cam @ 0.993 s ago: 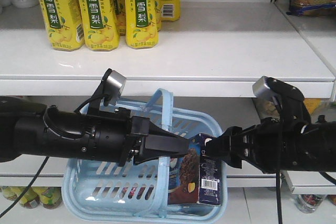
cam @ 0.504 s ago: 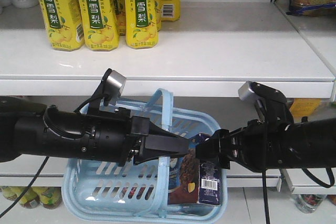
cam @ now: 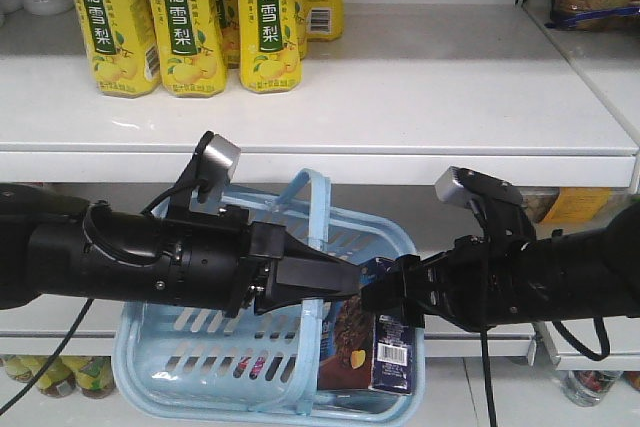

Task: Left arm holds basket, right arm returns cookies
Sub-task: 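Lower the right gripper into the basket around the Danisa cookie box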

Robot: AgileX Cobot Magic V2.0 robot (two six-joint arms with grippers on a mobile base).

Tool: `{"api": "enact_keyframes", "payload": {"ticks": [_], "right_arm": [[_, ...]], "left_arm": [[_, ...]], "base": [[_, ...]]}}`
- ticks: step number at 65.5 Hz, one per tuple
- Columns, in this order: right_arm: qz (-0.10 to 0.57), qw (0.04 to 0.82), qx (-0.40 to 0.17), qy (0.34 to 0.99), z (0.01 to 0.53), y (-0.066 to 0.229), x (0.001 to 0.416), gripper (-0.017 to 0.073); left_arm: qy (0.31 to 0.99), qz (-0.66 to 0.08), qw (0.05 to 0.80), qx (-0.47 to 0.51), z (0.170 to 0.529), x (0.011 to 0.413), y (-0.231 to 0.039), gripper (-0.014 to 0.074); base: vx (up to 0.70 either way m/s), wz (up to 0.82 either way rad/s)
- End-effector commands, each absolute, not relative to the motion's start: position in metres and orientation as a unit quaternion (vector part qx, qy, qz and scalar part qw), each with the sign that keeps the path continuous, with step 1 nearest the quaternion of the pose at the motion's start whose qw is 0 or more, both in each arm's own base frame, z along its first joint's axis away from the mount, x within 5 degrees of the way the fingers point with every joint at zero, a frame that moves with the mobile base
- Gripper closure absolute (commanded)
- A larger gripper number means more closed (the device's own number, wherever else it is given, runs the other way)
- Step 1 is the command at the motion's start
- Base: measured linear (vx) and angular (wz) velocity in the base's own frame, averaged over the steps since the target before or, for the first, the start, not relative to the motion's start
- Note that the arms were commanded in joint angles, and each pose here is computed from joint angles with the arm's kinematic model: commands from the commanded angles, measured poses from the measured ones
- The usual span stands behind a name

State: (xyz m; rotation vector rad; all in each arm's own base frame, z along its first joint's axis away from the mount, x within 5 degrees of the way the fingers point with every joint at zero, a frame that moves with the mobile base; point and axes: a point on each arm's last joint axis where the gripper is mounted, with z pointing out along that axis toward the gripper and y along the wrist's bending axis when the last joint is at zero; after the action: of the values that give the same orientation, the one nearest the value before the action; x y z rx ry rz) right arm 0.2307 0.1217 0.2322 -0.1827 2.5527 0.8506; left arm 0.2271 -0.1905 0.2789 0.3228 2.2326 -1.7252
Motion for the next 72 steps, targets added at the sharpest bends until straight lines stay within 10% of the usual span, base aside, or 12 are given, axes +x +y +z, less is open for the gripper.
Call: {"api": "enact_keyframes", "payload": {"ticks": [1, 72], "right_arm": [[0.325, 0.245, -0.065, 0.911, 0.246, 0.125, 0.235, 0.0032], [0.373, 0.182, -0.054, 0.908, 0.204, 0.142, 0.254, 0.0065]], "left_arm": [[0.729, -0.651, 0.191, 0.09, 0.312, 0.229, -0.19, 0.0596], [0.729, -0.652, 0.191, 0.09, 0.312, 0.229, -0.19, 0.0596]], "base": [[0.0, 0.0], [0.0, 0.0]]}}
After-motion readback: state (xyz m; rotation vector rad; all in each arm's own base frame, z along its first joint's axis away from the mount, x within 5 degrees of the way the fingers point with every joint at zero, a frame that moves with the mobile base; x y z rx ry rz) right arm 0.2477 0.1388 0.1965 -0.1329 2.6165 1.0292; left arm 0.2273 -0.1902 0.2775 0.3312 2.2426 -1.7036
